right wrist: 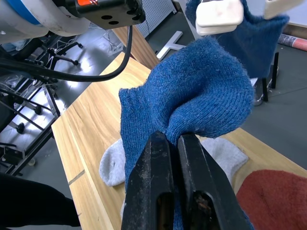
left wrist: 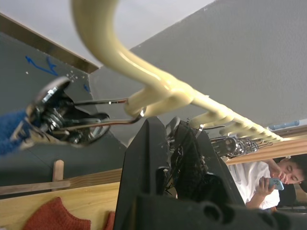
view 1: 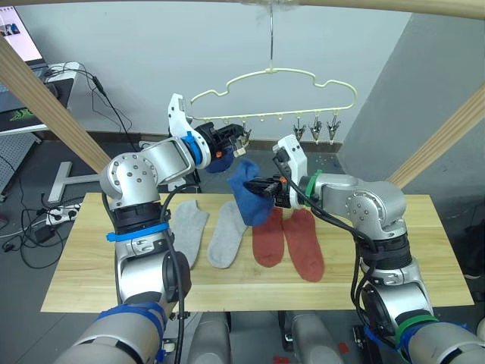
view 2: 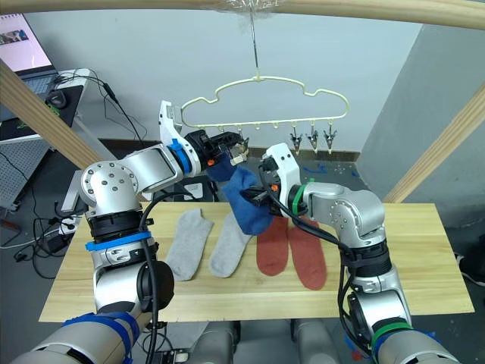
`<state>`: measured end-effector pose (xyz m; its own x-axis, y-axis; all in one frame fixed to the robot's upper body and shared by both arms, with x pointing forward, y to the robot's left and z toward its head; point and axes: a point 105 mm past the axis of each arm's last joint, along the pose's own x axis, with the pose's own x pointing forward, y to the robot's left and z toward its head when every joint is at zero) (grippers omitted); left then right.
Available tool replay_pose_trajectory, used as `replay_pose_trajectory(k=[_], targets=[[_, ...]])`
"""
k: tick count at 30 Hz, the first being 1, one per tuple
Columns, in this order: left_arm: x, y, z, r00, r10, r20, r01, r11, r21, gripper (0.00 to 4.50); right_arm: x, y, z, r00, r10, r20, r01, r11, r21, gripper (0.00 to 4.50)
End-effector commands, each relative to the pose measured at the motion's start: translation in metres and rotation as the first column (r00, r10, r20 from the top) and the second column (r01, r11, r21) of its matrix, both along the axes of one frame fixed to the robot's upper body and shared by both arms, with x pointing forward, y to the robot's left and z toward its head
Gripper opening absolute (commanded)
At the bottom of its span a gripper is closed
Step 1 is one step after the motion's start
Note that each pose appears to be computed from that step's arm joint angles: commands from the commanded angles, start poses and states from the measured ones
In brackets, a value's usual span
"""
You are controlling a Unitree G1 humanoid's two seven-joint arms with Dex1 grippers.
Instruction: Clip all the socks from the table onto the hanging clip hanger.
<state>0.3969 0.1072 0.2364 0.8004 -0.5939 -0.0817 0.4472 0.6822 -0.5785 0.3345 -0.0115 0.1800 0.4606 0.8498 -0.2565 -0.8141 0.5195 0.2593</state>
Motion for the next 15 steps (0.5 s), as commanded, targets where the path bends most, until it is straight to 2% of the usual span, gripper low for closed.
replay_pose_trajectory(k=[1, 15], targets=[[-0.001, -0.002, 0.014, 0.999, -0.009, 0.047, 0.009, 1.0, -0.007, 0.19, 0.002, 0.009, 0.016, 0.998, 0.023, 0.056, -0.024, 0.999, 0.025, 0.05], [-0.002, -0.001, 0.013, 0.999, -0.005, 0.047, 0.005, 1.0, -0.002, 0.19, 0.011, 0.018, 0.026, 0.996, 0.033, 0.086, -0.037, 0.999, 0.04, 0.05]])
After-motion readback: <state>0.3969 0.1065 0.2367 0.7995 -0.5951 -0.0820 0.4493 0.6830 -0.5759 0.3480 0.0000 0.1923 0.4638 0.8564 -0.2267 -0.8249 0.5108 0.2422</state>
